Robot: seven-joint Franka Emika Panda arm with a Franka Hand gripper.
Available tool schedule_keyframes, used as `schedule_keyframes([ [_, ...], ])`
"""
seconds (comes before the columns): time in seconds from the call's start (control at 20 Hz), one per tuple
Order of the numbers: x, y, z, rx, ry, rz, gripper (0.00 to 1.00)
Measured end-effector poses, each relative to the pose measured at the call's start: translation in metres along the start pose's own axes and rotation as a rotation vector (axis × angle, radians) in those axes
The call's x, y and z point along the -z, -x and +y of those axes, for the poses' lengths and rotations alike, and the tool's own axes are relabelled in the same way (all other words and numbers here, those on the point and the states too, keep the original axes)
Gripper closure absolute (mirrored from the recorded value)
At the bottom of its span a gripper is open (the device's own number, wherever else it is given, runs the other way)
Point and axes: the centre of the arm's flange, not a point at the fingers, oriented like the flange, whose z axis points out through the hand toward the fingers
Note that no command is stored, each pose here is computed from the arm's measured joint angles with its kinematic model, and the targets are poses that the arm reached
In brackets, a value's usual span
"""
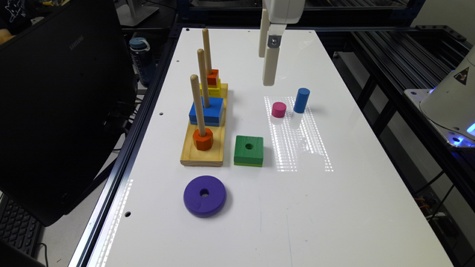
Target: Pick up green block.
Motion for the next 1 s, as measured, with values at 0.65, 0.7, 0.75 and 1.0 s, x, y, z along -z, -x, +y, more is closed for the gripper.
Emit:
schedule_keyframes([
  [0.65,0.0,0.0129,-0.009,-0.0014,0.0002,0.0003,0.0],
  [0.7,0.0,0.0129,-0.009,-0.0014,0.0002,0.0003,0.0],
  [0.75,0.0,0.0129,-0.009,-0.0014,0.0002,0.0003,0.0],
  [1.0,-0.005,0.0124,-0.009,-0.0011,0.0067,-0.0075,0.0],
])
